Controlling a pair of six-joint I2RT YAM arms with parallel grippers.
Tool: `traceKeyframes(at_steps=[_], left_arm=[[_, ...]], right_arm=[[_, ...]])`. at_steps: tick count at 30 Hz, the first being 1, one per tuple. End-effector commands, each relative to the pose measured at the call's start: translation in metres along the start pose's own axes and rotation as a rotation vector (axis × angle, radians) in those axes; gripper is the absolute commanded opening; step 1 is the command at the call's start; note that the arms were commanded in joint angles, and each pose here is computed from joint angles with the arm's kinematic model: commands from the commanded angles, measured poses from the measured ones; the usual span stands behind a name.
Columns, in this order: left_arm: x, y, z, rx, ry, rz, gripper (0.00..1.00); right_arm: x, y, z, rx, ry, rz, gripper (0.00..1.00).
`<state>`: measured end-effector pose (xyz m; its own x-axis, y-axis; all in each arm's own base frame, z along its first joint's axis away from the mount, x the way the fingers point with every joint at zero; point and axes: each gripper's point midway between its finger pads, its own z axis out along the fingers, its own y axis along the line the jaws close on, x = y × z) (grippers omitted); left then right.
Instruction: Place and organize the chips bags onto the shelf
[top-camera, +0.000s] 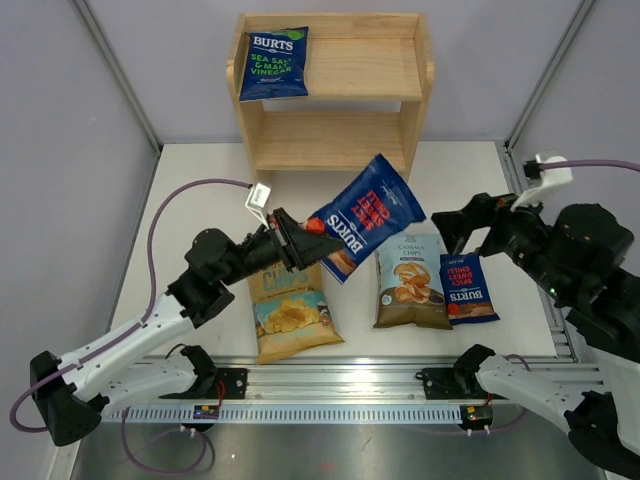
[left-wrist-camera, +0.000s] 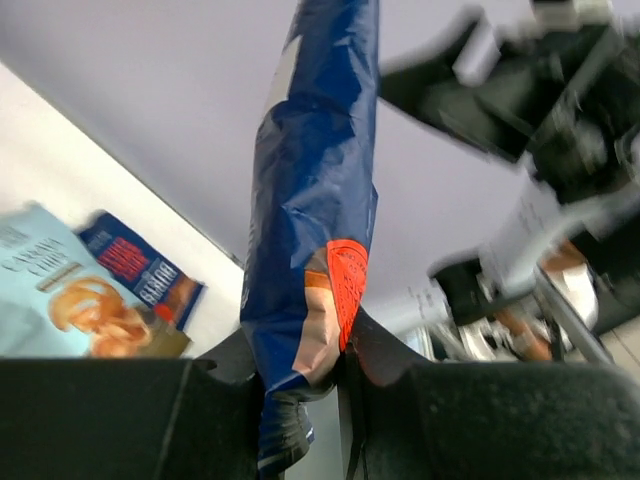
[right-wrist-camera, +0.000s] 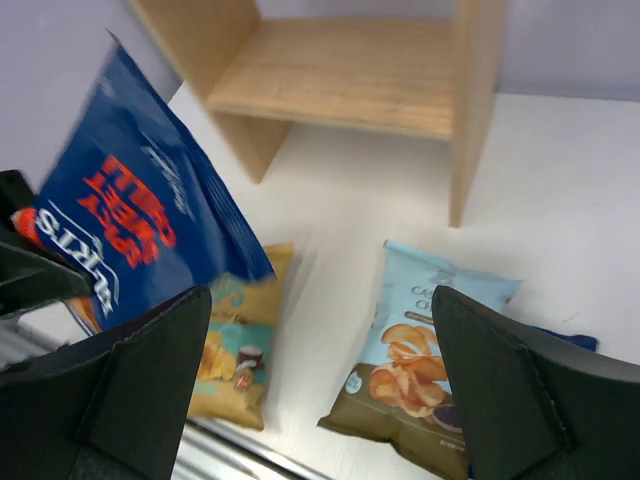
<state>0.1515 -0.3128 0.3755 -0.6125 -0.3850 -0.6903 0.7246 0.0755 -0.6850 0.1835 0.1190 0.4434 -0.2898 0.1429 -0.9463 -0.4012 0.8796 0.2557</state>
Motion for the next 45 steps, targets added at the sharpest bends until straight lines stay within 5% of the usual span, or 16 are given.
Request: traceKeyframes(at_steps=[1,15,27,36,45], left_arm=[[-0.070,0.002,0.001,-0.216,-0.219,0.017,0.00],[-0.223,0.026,0.037,-0.544,-0.686,-0.198,0.00],[-0.290,0.095,0.111,-0.638,-0.742,-0.283,0.00],[-0.314,0.139,0.117,-0.654,-0.756,-0.320,0.00],[-0.316,0.136,0.114,-0.664,-0.733,-0.273,0.29]], right_arm=[[-0.027,-0.043,-0.036,0.215,-0.155,0.061,1.00],[-0.009,-0.042,-0.025,0.191,-0.165,0.102,0.99],[0.000,-0.046,-0.034,0.180,-0.186,0.094,0.99],[0.005,-0.052,-0.039,0.195,-0.194,0.067,0.99],[0.004,-0.049,-0.042,0.172,-0.208,0.075,0.99]])
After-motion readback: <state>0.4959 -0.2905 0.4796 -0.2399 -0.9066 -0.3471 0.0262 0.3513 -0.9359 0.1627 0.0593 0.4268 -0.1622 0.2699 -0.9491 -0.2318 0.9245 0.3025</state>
